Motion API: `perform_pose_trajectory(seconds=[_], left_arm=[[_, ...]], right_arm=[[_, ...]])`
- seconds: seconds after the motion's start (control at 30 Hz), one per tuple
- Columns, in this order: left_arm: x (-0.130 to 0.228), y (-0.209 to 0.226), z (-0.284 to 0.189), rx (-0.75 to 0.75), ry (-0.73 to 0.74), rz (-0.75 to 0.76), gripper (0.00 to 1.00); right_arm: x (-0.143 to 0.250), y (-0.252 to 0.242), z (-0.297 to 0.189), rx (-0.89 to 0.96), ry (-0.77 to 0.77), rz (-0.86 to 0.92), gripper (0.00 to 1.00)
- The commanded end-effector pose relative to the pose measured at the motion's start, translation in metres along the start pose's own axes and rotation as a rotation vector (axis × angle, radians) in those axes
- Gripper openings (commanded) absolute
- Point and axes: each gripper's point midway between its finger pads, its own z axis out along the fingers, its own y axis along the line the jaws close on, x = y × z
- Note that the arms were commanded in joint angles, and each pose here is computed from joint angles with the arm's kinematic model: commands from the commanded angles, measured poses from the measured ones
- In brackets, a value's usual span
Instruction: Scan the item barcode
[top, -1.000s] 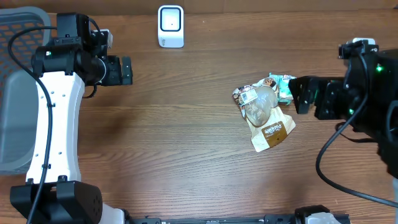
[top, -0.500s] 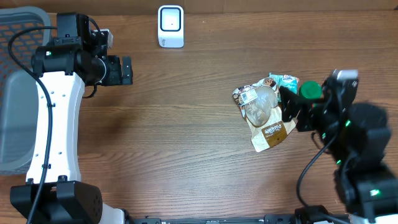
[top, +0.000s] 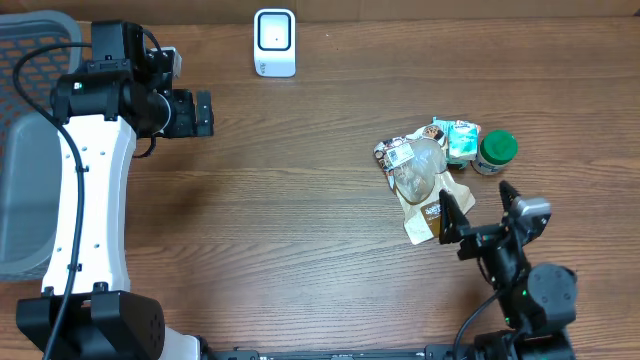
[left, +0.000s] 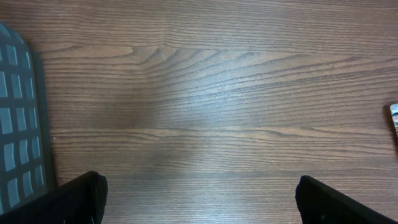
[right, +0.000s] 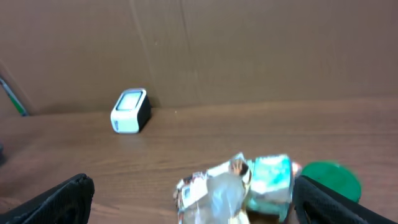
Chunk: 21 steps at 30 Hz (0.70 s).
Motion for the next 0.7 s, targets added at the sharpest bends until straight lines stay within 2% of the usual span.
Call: perform_pose_trajectory(seconds=[0.0,0.43,0.67], left_arm=[[-0.006,-0.001,-0.002,0.004,-0.015,0.021,1.00],[-0.006,-0.001,-0.002,0.004,-0.015,0.021,0.99],[-0.006,-0.001,-0.002,0.004,-0.015,0.021,0.99]], right_arm=[[0.015,0.004,-0.003,-0.039,-0.010,0.002,1.00],[0.053,-0.004,0.000,-0.041,-0.055,-0.002,1.00],[0.052,-0.004,0.000,-0.035,-0.059,-0.005,1.00]])
